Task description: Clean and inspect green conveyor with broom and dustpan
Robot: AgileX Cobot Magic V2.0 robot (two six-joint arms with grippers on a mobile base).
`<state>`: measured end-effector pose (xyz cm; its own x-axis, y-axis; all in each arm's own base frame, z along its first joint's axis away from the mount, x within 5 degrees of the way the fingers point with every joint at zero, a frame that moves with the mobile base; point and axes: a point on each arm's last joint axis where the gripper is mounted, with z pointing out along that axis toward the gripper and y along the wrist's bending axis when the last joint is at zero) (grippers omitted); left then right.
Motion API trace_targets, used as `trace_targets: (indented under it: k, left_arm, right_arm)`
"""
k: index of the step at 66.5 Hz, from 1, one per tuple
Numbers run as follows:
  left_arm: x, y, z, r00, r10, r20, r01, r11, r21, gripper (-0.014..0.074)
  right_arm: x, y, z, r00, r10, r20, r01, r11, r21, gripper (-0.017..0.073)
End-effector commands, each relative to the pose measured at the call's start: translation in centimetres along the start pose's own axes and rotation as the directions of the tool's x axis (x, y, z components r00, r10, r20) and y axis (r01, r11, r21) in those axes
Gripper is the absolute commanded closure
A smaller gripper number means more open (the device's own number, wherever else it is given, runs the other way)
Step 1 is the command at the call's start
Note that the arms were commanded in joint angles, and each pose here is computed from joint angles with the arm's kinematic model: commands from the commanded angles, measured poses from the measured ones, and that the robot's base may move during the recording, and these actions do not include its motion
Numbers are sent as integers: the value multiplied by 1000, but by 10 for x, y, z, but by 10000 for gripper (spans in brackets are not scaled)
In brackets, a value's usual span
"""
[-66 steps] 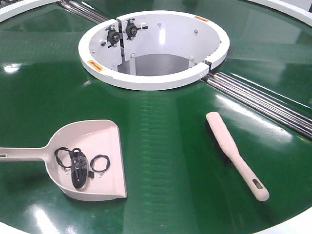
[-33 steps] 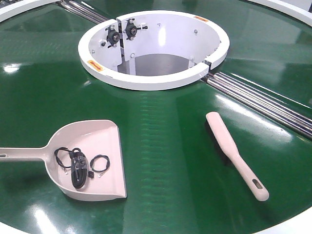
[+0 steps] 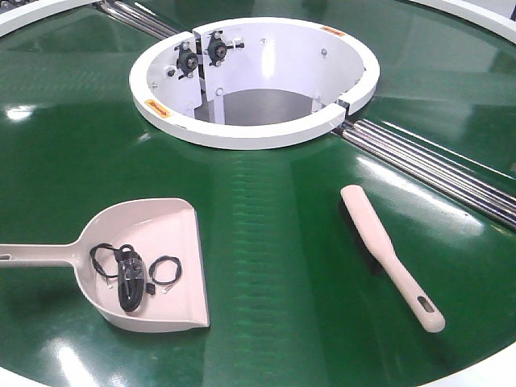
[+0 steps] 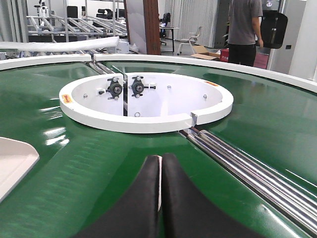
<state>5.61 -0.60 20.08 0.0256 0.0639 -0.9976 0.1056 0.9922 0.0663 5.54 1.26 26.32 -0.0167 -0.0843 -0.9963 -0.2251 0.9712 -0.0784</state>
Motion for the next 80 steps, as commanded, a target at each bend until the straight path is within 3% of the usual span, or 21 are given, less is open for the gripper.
trace_targets:
  k: [1,54,59,63,71,80]
  left_arm:
    - [-2,0,-1,998,-8,70,7,1000,3,600]
    - [-2,0,-1,998,-8,70,7,1000,3,600]
    - [-2,0,-1,998,-8,70,7,1000,3,600]
    - [-2,0,-1,998,-8,70,7,1000,3,600]
    - [-2,0,-1,998,-8,70,7,1000,3,600]
    - [-2,0,-1,998,-8,70,7,1000,3,600]
  right_arm:
    - [-15,-1,-1,996,-11,92,10,1000,14,568]
    - [-15,-1,-1,996,-11,92,10,1000,14,568]
    - [-13,-3,-1,995,-69,76,66,997,39,568]
    - [-9,-5,0,995,-78,63,73,995,75,568]
    - [6,-8,4,999,-42,31,37,989,145,568]
    - [27,-7,7,999,-7,52,-1,988,157,568]
